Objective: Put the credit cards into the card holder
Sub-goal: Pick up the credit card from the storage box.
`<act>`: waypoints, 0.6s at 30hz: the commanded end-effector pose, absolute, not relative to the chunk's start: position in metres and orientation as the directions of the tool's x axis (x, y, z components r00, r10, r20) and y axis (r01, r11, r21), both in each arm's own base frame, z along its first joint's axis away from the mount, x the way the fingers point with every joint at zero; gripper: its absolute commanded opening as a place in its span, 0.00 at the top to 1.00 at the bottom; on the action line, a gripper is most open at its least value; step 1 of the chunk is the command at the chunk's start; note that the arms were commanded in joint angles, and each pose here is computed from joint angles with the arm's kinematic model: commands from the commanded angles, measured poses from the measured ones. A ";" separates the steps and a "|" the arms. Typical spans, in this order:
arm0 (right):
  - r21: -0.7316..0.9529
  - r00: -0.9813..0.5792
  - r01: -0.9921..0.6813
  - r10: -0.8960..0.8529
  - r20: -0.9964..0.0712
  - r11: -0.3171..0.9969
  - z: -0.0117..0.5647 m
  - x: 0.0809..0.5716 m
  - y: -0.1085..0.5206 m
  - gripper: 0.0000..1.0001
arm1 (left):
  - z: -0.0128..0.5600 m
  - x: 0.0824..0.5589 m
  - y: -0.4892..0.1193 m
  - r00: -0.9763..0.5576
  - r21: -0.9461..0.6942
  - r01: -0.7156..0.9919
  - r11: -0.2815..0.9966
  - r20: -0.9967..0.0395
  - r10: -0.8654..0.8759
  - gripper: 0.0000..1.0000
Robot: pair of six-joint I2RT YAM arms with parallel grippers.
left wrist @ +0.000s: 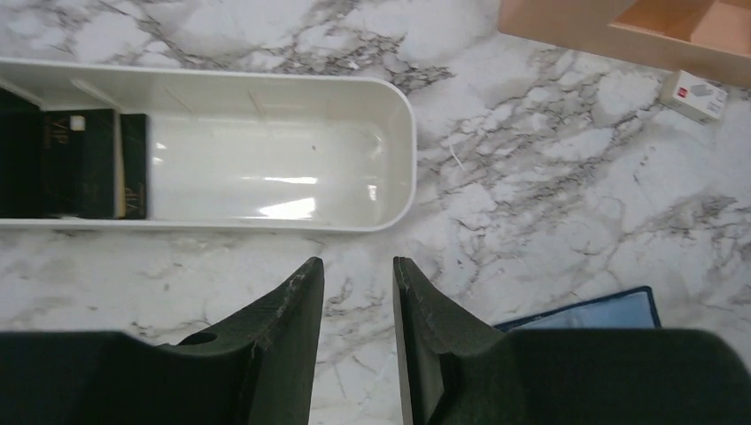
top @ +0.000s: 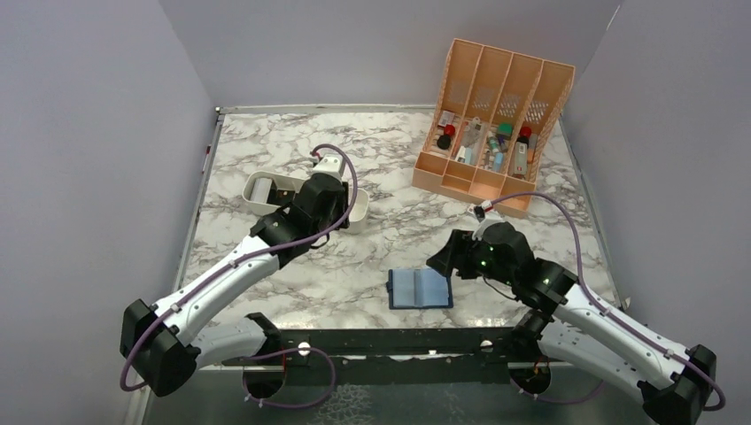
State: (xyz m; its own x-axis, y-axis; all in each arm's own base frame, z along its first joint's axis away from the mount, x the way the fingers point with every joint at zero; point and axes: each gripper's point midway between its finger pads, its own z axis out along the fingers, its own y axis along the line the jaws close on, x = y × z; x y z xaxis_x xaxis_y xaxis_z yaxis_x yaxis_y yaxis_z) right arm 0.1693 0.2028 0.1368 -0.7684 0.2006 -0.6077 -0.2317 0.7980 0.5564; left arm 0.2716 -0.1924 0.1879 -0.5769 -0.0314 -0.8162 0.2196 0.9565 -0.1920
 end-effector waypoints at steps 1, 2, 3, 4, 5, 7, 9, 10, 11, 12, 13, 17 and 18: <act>0.594 -0.729 -0.354 0.184 -0.659 0.722 0.168 0.165 0.216 0.31 | 0.198 0.292 -0.147 -0.546 0.071 0.232 0.970 -0.816 0.191 0.62; 0.596 -0.726 -0.364 0.182 -0.663 0.716 0.171 0.164 0.217 0.31 | 0.200 0.298 -0.140 -0.532 0.116 0.233 0.965 -0.816 0.227 0.61; 0.599 -0.725 -0.373 0.181 -0.665 0.708 0.173 0.162 0.217 0.31 | 0.201 0.304 -0.132 -0.524 0.161 0.226 0.961 -0.812 0.259 0.60; 0.600 -0.724 -0.381 0.176 -0.667 0.703 0.174 0.161 0.218 0.31 | 0.201 0.310 -0.122 -0.523 0.200 0.208 0.958 -0.805 0.281 0.59; 0.603 -0.723 -0.388 0.175 -0.668 0.697 0.176 0.160 0.219 0.31 | 0.203 0.318 -0.112 -0.526 0.231 0.178 0.956 -0.799 0.291 0.58; 0.607 -0.722 -0.401 0.171 -0.670 0.686 0.178 0.158 0.220 0.31 | 0.205 0.333 -0.092 -0.545 0.270 0.126 0.955 -0.785 0.294 0.55; 0.613 -0.722 -0.413 0.168 -0.671 0.674 0.181 0.156 0.221 0.31 | 0.203 0.349 -0.074 -0.574 0.274 0.090 0.958 -0.772 0.275 0.50; 0.615 -0.721 -0.419 0.167 -0.673 0.668 0.182 0.154 0.221 0.31 | 0.201 0.355 -0.065 -0.592 0.277 0.076 0.958 -0.760 0.267 0.48; 0.617 -0.719 -0.424 0.167 -0.675 0.663 0.184 0.153 0.221 0.31 | 0.196 0.362 -0.057 -0.611 0.285 0.063 0.956 -0.747 0.263 0.47; 0.618 -0.716 -0.430 0.168 -0.677 0.658 0.186 0.153 0.221 0.31 | 0.192 0.369 -0.049 -0.629 0.294 0.046 0.955 -0.734 0.256 0.46; 0.619 -0.713 -0.436 0.168 -0.681 0.654 0.187 0.152 0.221 0.31 | 0.186 0.374 -0.041 -0.647 0.297 0.030 0.954 -0.722 0.245 0.46; 0.619 -0.708 -0.437 0.175 -0.684 0.652 0.191 0.150 0.218 0.31 | 0.164 0.394 -0.008 -0.706 0.321 -0.025 0.947 -0.676 0.211 0.45; 0.620 -0.707 -0.436 0.177 -0.684 0.652 0.191 0.150 0.218 0.32 | 0.157 0.398 0.000 -0.721 0.333 -0.034 0.942 -0.661 0.207 0.45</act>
